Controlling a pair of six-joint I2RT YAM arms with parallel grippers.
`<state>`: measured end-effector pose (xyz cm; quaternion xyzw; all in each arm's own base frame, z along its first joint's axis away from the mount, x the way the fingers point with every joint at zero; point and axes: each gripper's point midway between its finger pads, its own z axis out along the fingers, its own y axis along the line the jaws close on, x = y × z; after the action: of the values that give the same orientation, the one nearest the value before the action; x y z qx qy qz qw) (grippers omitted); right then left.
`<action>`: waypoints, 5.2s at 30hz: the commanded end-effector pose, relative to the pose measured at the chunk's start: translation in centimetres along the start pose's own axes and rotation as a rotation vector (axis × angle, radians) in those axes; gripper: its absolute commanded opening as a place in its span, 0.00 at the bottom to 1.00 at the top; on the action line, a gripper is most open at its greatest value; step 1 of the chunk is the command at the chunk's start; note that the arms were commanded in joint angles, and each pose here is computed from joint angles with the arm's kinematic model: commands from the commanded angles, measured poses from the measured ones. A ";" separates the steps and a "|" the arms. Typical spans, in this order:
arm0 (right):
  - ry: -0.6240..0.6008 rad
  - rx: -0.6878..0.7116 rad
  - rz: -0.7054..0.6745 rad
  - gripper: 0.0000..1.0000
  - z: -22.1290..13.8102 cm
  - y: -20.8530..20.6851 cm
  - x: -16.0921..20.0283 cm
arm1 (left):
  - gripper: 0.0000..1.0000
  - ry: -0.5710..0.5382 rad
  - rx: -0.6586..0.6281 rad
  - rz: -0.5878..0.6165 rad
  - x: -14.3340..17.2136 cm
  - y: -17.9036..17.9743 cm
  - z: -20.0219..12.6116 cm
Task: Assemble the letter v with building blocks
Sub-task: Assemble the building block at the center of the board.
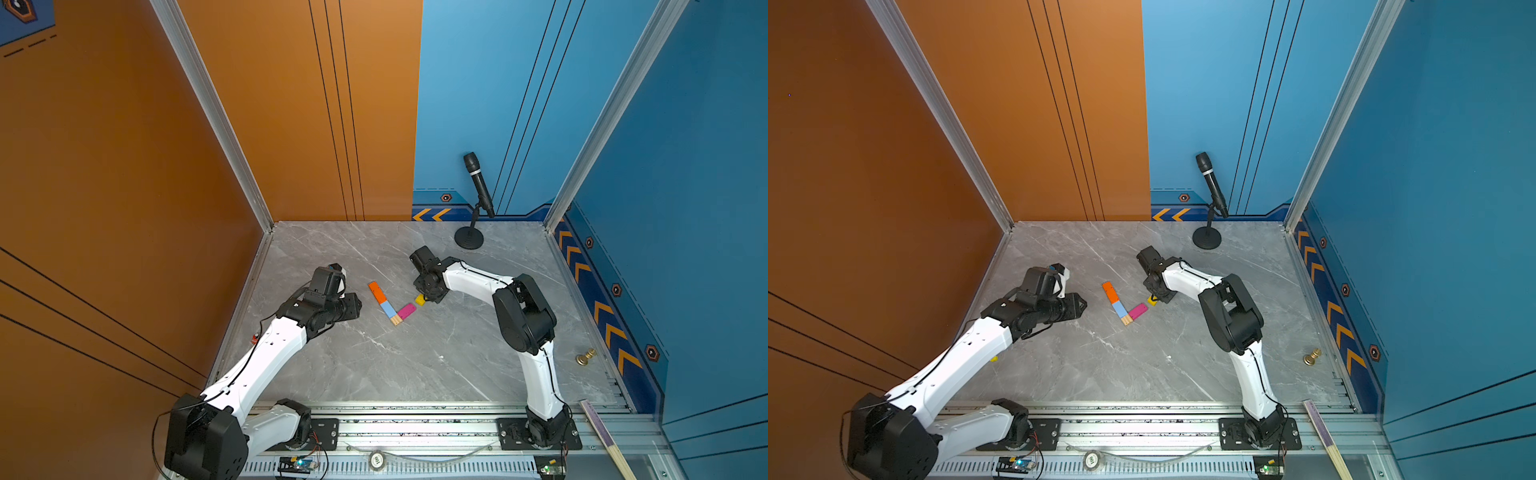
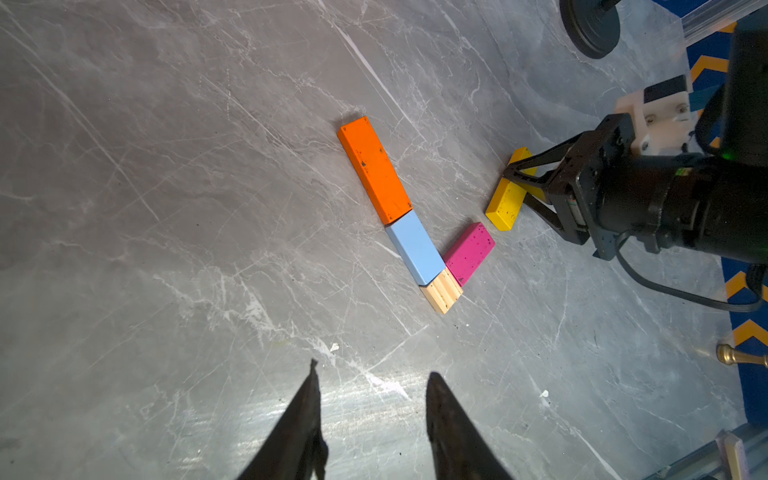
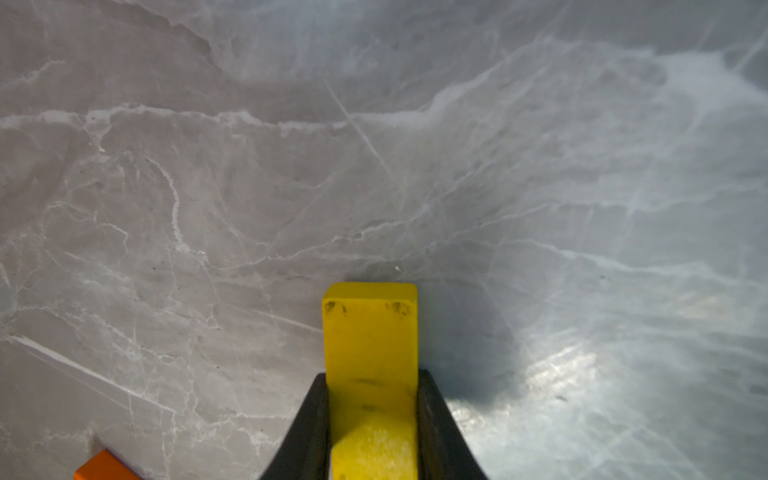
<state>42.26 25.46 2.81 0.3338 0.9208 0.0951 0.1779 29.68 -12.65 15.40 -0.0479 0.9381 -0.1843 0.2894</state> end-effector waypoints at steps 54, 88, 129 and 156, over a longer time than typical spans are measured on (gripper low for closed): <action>-0.050 -0.160 -0.009 0.99 -6.8 1.4 -1.6 | 0.43 -0.008 0.014 -0.011 0.4 0.8 -1.4; 0.220 -0.297 -0.377 0.62 0.4 2.1 -4.6 | 0.39 -0.014 -0.045 -0.069 -0.5 0.9 -0.6; 0.243 -0.262 -0.371 0.46 1.4 1.2 -3.3 | 0.39 0.015 -0.057 -0.046 -0.4 0.2 0.4; 0.242 -0.213 -0.370 0.45 0.9 -0.4 -2.4 | 0.39 0.027 -0.062 -0.043 -0.1 0.3 0.8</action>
<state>45.70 24.53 3.29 0.1148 0.9581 0.2248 0.1352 30.17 -12.54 14.52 -0.0774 0.9443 -0.1697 0.2710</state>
